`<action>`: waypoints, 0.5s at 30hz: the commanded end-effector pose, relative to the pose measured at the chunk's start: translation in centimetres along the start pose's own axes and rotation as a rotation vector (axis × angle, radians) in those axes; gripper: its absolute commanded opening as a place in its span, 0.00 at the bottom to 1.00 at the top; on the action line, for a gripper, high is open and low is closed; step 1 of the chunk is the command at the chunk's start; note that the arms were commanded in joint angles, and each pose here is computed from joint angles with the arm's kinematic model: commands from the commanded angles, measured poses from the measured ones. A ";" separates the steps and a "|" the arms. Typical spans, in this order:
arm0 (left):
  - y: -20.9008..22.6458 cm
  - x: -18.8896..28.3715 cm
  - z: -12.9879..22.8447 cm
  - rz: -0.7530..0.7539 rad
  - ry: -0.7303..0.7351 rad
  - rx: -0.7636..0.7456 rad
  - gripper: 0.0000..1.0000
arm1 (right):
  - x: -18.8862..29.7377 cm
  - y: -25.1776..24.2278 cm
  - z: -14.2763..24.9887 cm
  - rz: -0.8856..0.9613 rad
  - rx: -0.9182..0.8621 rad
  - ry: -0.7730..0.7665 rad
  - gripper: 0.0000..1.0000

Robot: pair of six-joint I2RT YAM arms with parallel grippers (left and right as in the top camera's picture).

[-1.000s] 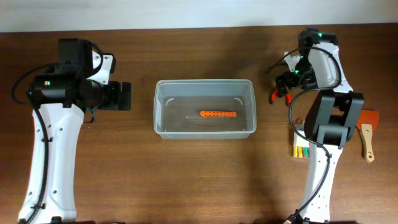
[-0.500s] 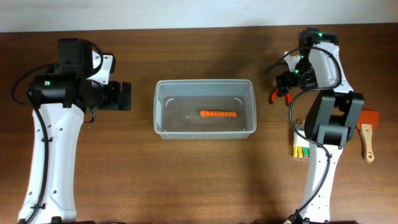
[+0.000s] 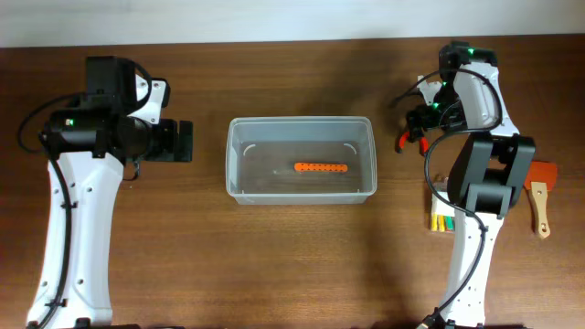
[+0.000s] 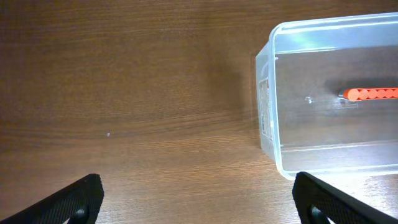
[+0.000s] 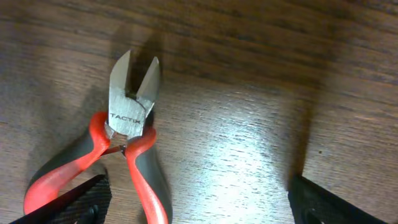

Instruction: Pack container

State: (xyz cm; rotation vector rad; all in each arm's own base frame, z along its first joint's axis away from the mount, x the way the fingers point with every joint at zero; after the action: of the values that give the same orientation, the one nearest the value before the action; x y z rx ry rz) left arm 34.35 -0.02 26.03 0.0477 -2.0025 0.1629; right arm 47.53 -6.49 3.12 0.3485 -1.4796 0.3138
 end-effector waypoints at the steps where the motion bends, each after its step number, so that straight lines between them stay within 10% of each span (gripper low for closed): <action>1: 0.1 0.4 -0.5 -0.003 -0.017 0.000 0.99 | -1.1 0.7 0.1 -0.059 0.004 0.006 0.92; 15: 0.1 0.4 -0.5 -0.003 -0.017 0.000 0.99 | -1.1 0.8 0.2 -0.061 0.003 0.010 0.87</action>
State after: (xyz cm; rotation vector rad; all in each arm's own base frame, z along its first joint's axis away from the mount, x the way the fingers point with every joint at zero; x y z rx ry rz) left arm 34.35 -0.02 26.03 0.0477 -2.0025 0.1629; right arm 47.41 -6.43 3.13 0.3517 -1.4751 0.3100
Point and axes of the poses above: each gripper's point midway between its finger pads, its own x axis back along the fingers, its own y axis along the line the jaws close on, z = x × y, the point moved 3 cm from there along x, back along the fingers, and after that the axes turned 12 degrees about x, right-handed, at the moved point
